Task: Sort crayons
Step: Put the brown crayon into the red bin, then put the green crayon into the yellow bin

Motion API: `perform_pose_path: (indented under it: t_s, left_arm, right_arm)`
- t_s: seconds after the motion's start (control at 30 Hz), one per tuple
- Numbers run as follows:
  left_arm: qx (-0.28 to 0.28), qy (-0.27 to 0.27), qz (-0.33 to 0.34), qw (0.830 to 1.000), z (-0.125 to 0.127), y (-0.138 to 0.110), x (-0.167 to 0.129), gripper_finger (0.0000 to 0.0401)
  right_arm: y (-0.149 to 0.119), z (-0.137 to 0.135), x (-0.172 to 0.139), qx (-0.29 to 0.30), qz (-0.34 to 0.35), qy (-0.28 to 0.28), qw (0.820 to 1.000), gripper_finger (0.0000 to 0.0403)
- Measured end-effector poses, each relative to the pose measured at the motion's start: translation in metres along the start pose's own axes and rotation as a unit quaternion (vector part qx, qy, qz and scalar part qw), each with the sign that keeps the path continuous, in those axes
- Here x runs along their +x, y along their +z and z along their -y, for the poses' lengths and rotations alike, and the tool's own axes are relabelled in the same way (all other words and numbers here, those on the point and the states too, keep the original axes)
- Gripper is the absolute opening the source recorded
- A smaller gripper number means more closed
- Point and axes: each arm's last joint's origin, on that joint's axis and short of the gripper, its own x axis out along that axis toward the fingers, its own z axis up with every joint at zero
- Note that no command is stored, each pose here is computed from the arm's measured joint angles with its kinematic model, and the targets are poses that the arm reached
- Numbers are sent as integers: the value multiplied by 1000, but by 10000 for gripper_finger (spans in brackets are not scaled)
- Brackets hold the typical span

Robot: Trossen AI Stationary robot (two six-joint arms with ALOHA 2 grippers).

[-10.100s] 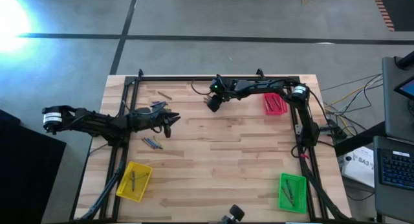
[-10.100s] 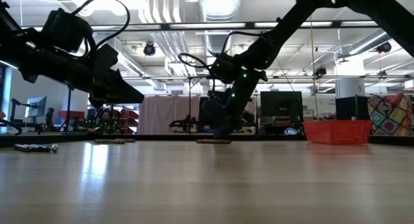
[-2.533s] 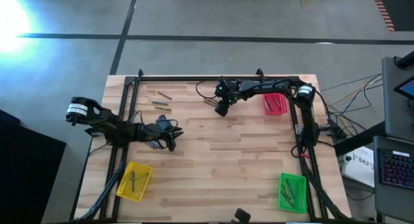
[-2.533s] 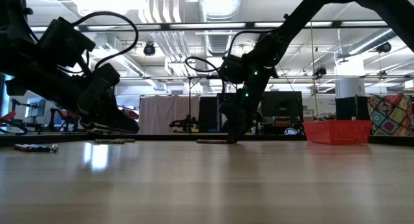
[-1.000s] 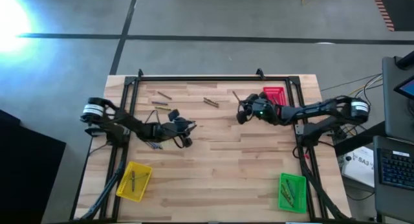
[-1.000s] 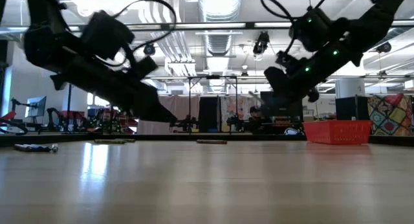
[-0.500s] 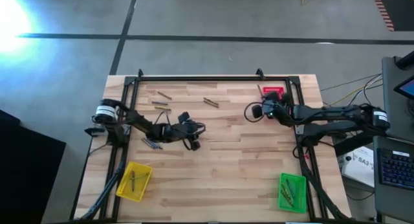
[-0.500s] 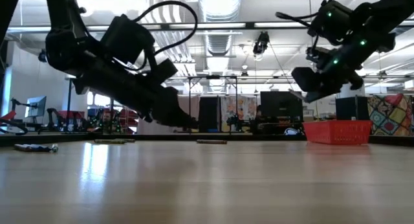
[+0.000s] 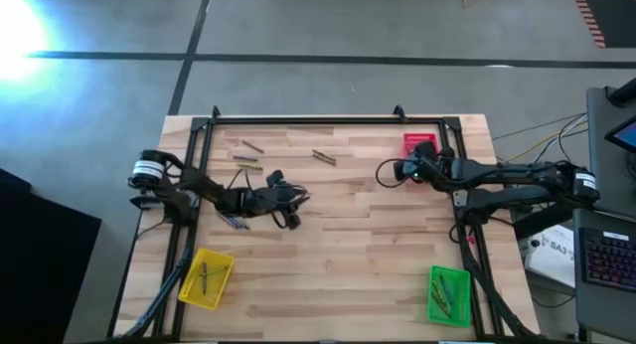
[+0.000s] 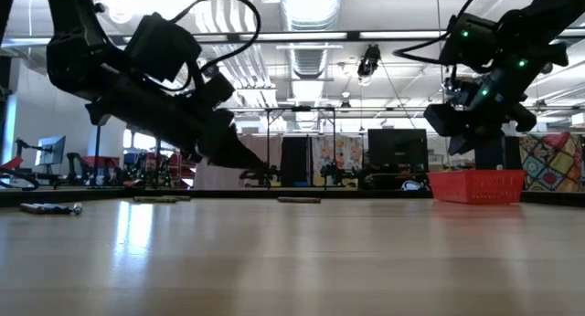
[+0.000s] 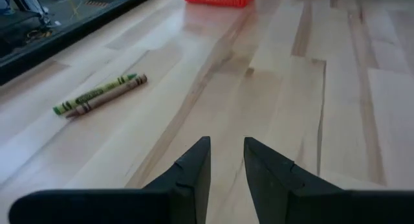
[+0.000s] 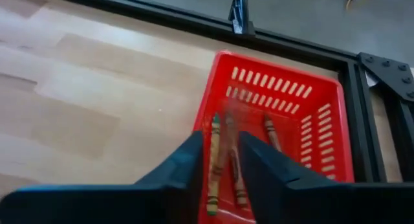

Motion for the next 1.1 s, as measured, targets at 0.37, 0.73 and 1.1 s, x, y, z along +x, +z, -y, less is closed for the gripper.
perform_pose_path:
  t_s: [0.37, 0.73, 1.1]
  left_arm:
    - [-8, 3, 19, 1000, -2, 9, -7, 77]
    - [-8, 24, 21, 999, -8, 10, -5, 77]
    - [1, 26, 0, 1000, -9, 6, -7, 77]
  right_arm:
    - [16, -20, 0, 4, 56, 97, 994, 197]
    - [29, -99, 51, -54, 67, 218, 972, 190]
    - [59, -172, 111, -143, -39, 241, 959, 159]
